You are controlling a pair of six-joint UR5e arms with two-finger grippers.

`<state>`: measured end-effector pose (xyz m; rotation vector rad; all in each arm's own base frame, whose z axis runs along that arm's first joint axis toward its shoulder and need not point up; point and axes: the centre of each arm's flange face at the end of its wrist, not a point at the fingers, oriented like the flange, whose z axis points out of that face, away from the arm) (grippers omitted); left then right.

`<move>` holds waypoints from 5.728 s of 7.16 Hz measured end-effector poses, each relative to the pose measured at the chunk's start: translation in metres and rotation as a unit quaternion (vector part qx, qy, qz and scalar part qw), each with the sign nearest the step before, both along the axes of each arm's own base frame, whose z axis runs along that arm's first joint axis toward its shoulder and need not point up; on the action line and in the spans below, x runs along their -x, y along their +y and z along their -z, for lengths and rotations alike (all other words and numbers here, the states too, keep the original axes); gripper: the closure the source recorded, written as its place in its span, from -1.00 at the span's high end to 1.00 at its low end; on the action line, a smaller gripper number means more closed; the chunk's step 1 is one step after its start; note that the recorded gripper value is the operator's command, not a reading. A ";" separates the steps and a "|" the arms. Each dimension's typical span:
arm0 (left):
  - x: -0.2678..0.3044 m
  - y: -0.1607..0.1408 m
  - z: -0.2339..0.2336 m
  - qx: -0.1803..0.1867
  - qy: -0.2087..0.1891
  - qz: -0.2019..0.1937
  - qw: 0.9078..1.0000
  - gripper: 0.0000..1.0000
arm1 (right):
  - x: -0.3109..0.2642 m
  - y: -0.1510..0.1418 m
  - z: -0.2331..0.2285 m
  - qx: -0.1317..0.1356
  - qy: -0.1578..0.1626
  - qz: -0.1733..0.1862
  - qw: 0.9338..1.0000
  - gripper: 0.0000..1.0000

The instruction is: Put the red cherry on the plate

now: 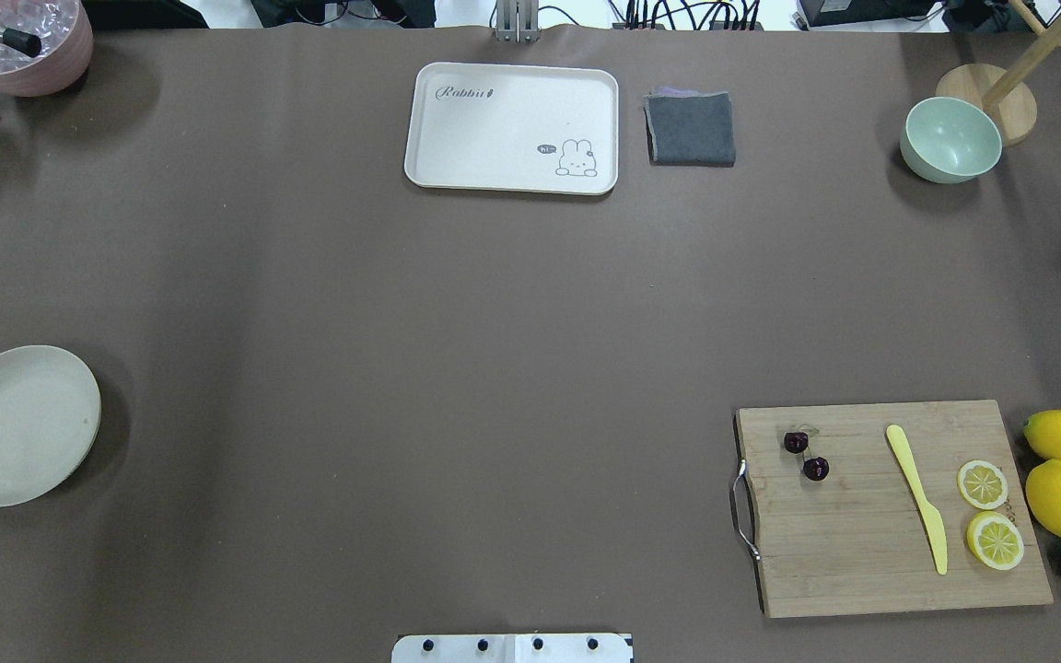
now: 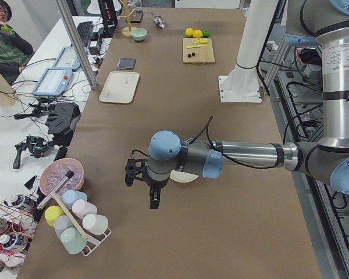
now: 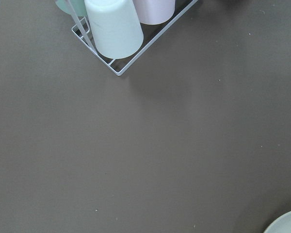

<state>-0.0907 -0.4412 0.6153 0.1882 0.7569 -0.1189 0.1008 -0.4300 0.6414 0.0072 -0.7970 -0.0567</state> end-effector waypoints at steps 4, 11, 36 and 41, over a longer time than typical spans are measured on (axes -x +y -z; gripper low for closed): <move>-0.001 0.002 -0.004 -0.011 0.000 -0.001 1.000 0.96 | -0.002 0.006 0.004 -0.004 0.000 -0.002 1.000 1.00; -0.003 0.006 -0.005 -0.021 -0.001 -0.005 1.000 0.96 | -0.003 0.007 0.006 -0.007 0.000 -0.004 1.000 1.00; -0.227 0.072 -0.094 -0.046 0.156 -0.109 0.981 0.06 | -0.011 0.025 0.029 -0.026 0.001 -0.017 1.000 1.00; -0.236 0.064 -0.095 -0.043 0.155 -0.115 0.980 -1.00 | -0.012 0.026 0.034 -0.031 0.002 -0.018 0.999 1.00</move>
